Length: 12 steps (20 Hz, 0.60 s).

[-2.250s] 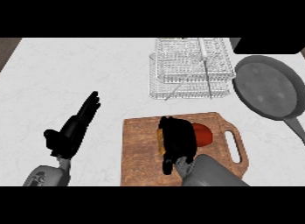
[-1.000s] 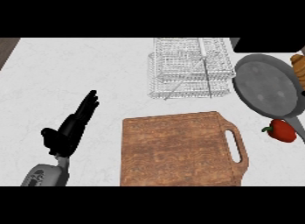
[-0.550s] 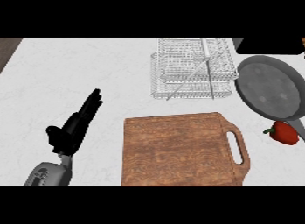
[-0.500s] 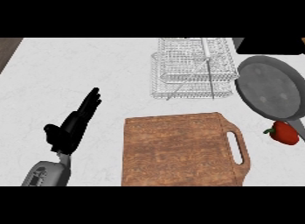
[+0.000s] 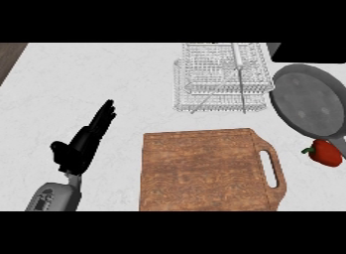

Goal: Pick the croissant from the cutting board and place it in the tiered basket

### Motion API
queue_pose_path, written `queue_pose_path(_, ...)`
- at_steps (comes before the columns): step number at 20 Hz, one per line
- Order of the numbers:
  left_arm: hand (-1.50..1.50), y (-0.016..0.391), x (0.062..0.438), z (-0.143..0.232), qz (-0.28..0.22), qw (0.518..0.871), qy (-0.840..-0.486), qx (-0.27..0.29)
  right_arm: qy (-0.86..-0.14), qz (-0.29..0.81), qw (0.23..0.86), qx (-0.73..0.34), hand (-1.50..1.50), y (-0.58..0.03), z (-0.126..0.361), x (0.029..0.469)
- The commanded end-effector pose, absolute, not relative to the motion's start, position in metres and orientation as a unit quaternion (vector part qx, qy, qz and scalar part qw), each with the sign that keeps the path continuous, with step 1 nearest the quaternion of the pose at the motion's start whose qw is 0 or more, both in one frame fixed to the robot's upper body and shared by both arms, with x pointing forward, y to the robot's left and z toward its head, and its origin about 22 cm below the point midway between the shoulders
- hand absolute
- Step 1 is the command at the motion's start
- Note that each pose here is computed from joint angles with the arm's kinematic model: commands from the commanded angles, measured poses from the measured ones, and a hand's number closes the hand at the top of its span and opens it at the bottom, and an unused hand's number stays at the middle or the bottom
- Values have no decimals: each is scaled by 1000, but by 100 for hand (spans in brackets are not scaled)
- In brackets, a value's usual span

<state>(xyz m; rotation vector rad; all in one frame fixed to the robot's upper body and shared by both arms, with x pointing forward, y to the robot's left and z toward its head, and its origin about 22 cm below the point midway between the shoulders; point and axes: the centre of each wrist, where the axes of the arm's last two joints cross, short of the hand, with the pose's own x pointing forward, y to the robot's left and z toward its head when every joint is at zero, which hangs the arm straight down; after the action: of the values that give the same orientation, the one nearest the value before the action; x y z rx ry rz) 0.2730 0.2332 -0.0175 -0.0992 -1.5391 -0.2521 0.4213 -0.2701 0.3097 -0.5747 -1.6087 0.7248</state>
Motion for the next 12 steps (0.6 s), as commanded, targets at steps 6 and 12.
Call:
queue_pose_path(6,0,234,269,-28,-115,710,-694,-41,-676,349,609,-225,150,-203,293,458)
queue_pose_path(12,0,226,272,-31,-119,703,-700,-45,-676,358,609,-209,150,-161,276,469)
